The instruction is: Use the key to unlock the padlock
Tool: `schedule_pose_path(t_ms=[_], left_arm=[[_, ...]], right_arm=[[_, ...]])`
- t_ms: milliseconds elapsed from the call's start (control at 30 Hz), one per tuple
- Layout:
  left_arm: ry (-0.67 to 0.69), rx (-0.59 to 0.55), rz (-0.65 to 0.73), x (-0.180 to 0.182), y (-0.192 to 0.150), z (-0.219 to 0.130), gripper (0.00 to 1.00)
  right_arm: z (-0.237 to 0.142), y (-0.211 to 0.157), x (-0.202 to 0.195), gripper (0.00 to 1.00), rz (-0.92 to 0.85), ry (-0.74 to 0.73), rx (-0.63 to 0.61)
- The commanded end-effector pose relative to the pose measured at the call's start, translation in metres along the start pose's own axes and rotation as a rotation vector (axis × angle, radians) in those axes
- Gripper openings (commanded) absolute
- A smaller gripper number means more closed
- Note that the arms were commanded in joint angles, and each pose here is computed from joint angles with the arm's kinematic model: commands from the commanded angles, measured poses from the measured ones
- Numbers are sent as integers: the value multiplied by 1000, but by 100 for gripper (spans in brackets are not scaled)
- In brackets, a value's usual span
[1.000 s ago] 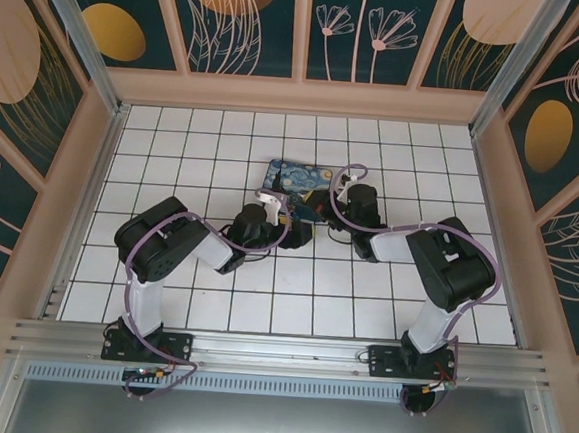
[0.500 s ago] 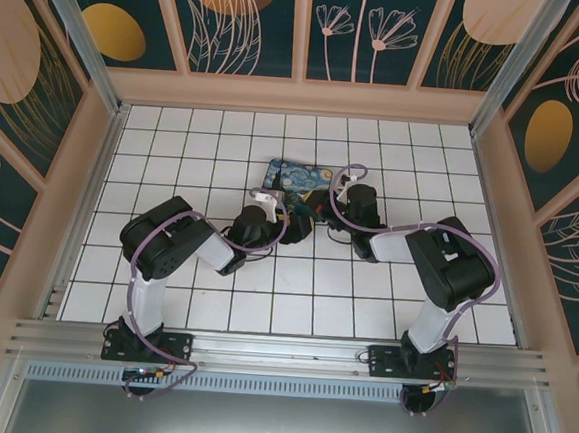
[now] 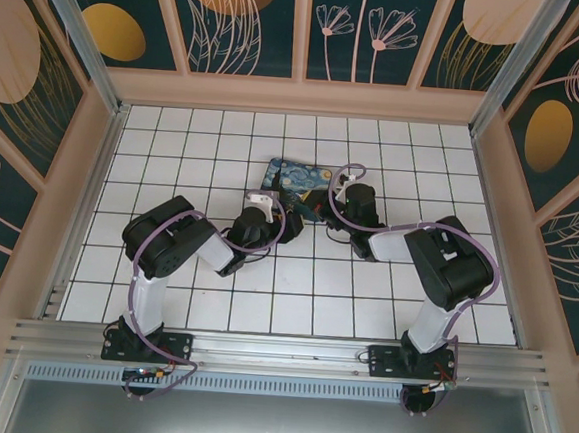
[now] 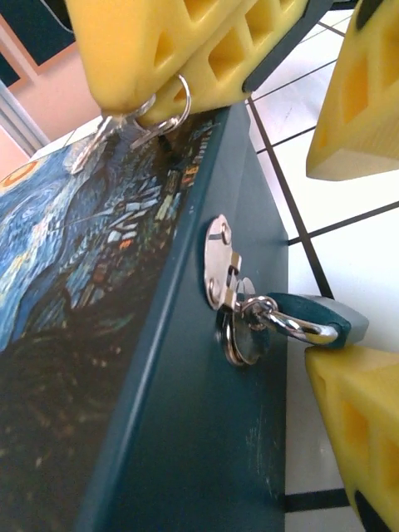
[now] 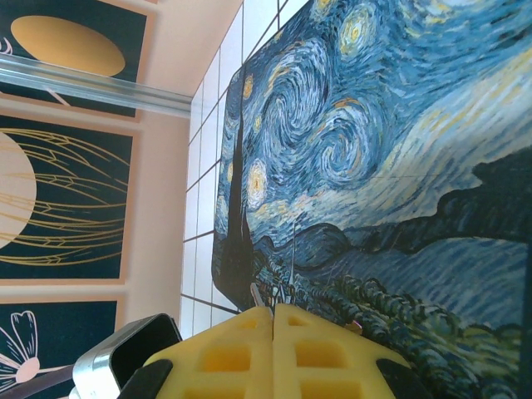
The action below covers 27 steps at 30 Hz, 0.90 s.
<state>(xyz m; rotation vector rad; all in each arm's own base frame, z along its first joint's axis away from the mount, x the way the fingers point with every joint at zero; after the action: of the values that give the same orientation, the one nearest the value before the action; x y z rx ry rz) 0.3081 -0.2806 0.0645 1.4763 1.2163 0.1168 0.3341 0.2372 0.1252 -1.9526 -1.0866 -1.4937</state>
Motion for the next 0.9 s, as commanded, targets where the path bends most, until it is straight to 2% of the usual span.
schedule_pose_path(t_ms=[0, 233, 500, 667, 867], left_arm=[[41, 26, 6, 10, -9, -3, 52], [48, 24, 5, 12, -8, -3, 41], [51, 32, 2, 12, -7, -1, 39], [52, 36, -1, 11, -6, 0, 31], [48, 33, -2, 11, -4, 0, 29]], right_arm=[[6, -4, -4, 0, 9, -23, 18], [6, -5, -5, 0, 6, -26, 19], [6, -5, -7, 0, 10, -28, 21], [6, -6, -8, 0, 8, -30, 21], [6, -6, -7, 0, 8, -27, 22]])
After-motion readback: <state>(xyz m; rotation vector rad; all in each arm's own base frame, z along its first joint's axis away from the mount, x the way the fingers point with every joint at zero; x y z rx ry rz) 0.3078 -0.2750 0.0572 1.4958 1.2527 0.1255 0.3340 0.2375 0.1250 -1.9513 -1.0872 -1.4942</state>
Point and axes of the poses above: each hand's point on the last joint's axis, 136 mm out from that joint toward the fingers, its own z axis out along the fingers, its own x axis along the line the jaws close on, y = z × x, the point moved 6 cm from there along -z, back along the fingers, and after that the axes turned 12 degrees about z, right-handed, at the moved point
